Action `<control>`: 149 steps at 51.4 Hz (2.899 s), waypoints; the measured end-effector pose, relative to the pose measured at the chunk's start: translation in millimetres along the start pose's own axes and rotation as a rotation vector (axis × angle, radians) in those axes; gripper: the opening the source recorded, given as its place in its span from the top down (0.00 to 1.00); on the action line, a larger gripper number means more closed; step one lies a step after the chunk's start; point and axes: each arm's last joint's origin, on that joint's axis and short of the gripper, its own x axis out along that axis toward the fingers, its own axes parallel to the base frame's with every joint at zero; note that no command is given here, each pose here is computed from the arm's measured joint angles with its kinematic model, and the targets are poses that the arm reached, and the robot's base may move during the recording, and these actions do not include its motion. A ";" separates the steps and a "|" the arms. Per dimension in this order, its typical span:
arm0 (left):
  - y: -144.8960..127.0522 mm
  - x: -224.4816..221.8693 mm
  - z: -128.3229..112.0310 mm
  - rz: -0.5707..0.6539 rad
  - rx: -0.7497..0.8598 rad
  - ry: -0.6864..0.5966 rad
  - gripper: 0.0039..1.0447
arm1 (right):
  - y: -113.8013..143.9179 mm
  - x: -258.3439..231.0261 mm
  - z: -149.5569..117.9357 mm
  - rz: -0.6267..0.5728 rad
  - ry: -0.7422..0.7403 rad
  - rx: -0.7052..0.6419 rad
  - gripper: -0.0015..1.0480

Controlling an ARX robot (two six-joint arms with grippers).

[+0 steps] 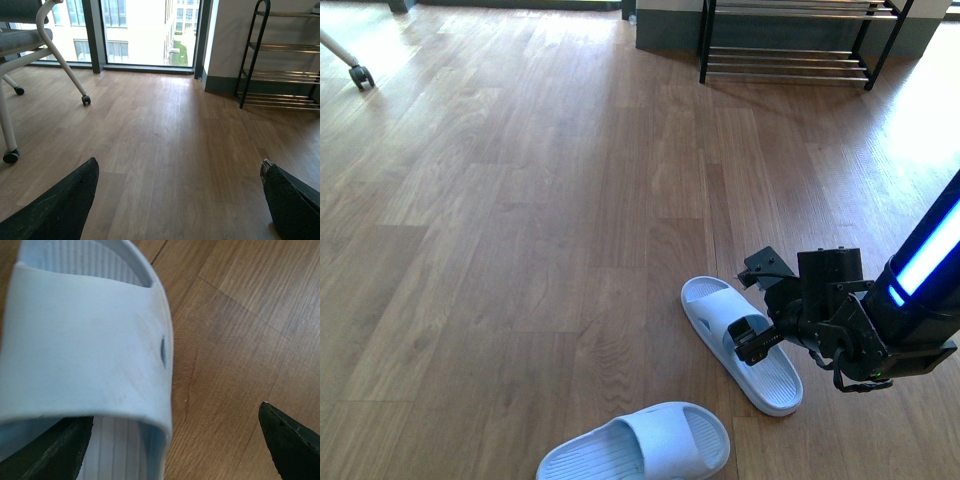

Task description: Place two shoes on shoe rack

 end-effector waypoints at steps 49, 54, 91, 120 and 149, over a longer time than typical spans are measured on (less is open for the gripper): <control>0.0 0.0 0.0 0.000 0.000 0.000 0.09 | -80.4 -79.4 -8.0 -0.197 0.062 0.017 0.98; 0.0 0.0 0.0 0.000 0.000 0.000 0.09 | -97.3 -143.4 18.3 -0.167 -0.003 -0.018 0.98; 0.0 0.0 0.0 0.000 0.000 0.000 0.09 | -105.5 -451.9 31.3 -0.101 -0.538 0.052 0.98; 0.0 0.0 0.0 0.000 0.000 0.000 0.09 | -68.9 -476.2 -11.9 -0.030 -0.683 0.293 0.98; 0.1 0.0 0.0 0.003 0.000 0.000 0.09 | -68.5 -477.0 -11.4 -0.027 -0.689 0.290 0.98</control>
